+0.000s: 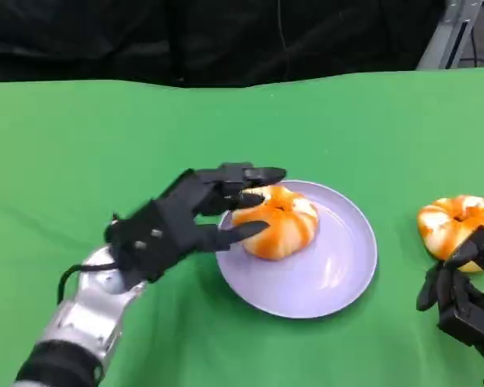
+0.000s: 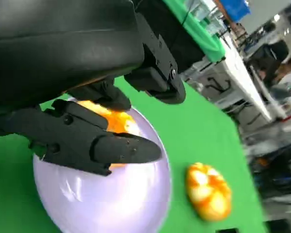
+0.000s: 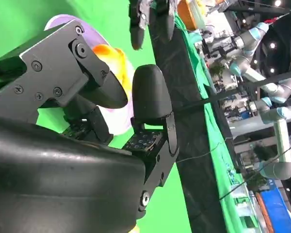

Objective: Grasp the bread from the table and place it into the plate.

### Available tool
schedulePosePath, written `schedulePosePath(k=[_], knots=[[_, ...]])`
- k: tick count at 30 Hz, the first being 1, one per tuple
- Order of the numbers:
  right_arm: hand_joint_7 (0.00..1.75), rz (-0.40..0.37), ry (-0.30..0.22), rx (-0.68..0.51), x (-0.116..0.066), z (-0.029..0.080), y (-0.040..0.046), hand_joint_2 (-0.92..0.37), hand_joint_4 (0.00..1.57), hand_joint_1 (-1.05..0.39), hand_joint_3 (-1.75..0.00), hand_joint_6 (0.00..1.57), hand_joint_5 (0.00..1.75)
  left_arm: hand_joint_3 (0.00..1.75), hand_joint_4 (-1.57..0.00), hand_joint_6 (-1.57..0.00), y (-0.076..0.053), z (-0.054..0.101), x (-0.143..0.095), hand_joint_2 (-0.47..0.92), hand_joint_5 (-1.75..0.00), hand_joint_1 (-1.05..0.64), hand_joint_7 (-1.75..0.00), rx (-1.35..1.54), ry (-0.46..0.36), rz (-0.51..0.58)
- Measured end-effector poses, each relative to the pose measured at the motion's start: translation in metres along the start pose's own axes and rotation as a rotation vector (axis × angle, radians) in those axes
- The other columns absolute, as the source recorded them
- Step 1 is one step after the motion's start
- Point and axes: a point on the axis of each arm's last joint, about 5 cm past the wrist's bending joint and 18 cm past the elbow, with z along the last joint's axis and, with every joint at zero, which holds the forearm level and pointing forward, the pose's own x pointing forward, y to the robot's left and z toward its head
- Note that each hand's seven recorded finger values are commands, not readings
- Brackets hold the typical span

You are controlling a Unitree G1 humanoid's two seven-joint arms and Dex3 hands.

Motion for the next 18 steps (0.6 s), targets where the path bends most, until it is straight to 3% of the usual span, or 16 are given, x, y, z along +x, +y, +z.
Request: schedulePosePath(k=[2, 3, 4, 6, 7, 8, 9, 14, 18], knots=[[1.66, -0.001, 0.003, 0.001, -0.001, 0.000, 0.0004, -0.44, 0.92, -0.04, -1.43, 0.76, 1.75, 0.75, -0.99, -1.01, 0.002, -0.002, -0.009, 0.79, -0.43, -0.04, -0.07, -0.134, 0.010, 0.047], [1.66, -0.002, 0.002, 0.000, -0.001, 0.001, 0.0005, -0.44, 0.92, -0.04, -1.42, 0.76, 1.75, 0.89, -0.98, -1.08, 0.003, -0.004, -0.014, 0.72, -0.59, -0.03, -0.07, -0.189, 0.012, 0.063], [1.66, -0.002, 0.002, 0.000, -0.001, 0.001, 0.0005, -0.44, 0.92, -0.04, -1.42, 0.76, 1.75, 1.01, -0.95, -1.18, 0.004, -0.005, -0.018, 0.66, -0.87, -0.05, -0.10, -0.246, 0.019, 0.074], [1.66, -0.003, 0.003, 0.000, -0.002, 0.001, 0.0004, -0.44, 0.92, -0.04, -1.42, 0.76, 1.75, 1.16, -0.93, -1.28, 0.006, -0.008, -0.026, 0.57, -1.16, -0.08, -0.22, -0.361, 0.027, 0.095], [1.66, -0.002, 0.003, 0.000, -0.002, 0.001, 0.0004, -0.44, 0.92, -0.04, -1.42, 0.76, 1.75, 1.28, -0.95, -1.25, 0.007, -0.009, -0.031, 0.50, -1.27, -0.08, -0.47, -0.411, 0.027, 0.104], [1.66, -0.003, 0.002, 0.000, -0.002, 0.001, 0.0004, -0.44, 0.92, -0.04, -1.42, 0.76, 1.75, 1.40, -0.97, -1.13, 0.008, -0.011, -0.035, 0.45, -1.41, -0.06, -0.87, -0.467, 0.024, 0.111], [1.66, -0.003, 0.003, 0.001, -0.002, 0.001, 0.0003, -0.44, 0.92, -0.04, -1.42, 0.75, 1.75, 1.45, -0.97, -1.08, 0.009, -0.012, -0.039, 0.43, -1.47, -0.05, -1.05, -0.522, 0.021, 0.109], [1.66, -0.005, 0.004, 0.001, -0.002, 0.001, -0.0001, -0.44, 0.91, -0.05, -1.40, 0.74, 1.75, 1.47, -0.97, -0.97, 0.011, -0.023, -0.057, 0.40, -1.69, -0.05, -1.43, -0.736, 0.024, 0.074], [1.66, -0.006, 0.005, 0.000, -0.003, 0.001, -0.0003, -0.44, 0.92, -0.05, -1.39, 0.75, 1.75, 1.41, -0.93, -0.92, 0.013, -0.030, -0.075, 0.42, -1.74, -0.06, -1.53, -0.828, 0.068, 0.103]])
